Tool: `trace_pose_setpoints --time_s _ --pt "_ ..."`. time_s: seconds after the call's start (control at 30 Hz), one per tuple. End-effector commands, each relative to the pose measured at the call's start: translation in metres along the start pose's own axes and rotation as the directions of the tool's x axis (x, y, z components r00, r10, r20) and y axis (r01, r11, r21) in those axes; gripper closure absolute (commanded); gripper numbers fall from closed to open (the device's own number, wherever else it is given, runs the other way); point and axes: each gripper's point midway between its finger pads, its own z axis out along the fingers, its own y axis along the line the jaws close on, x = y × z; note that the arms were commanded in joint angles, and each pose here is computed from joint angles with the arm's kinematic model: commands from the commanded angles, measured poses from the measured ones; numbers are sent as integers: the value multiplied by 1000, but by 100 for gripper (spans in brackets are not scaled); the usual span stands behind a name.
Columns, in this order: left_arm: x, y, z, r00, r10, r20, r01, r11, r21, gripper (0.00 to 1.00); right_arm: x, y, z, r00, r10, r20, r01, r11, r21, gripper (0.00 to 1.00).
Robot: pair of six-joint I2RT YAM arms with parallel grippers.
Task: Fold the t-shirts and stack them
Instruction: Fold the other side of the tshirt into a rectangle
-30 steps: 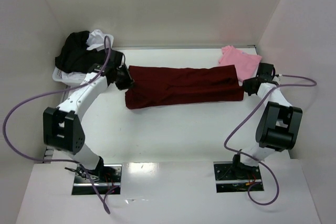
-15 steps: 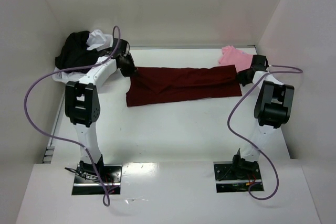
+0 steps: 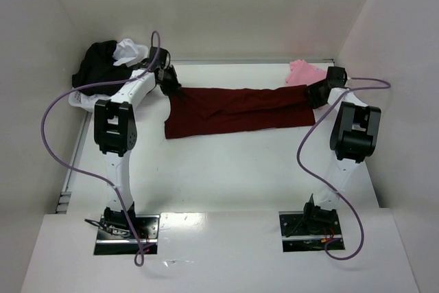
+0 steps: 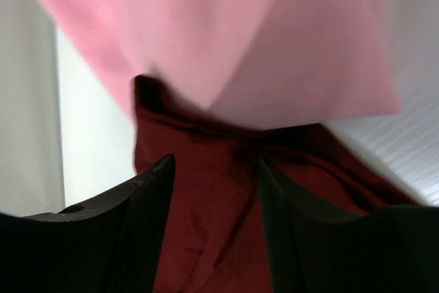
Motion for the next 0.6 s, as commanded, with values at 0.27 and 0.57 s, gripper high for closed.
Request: trace_pose_setpoints --time_s 0.27,0.57 --pt "-36 -16 26 998 45 38 -49 992 118 49 -10 78 -89 984 -94 149 126 966 -227 40" --pt "-29 -20 -19 995 74 59 -81 990 116 0 49 117 -106 969 -223 107 246 917 -314 40"
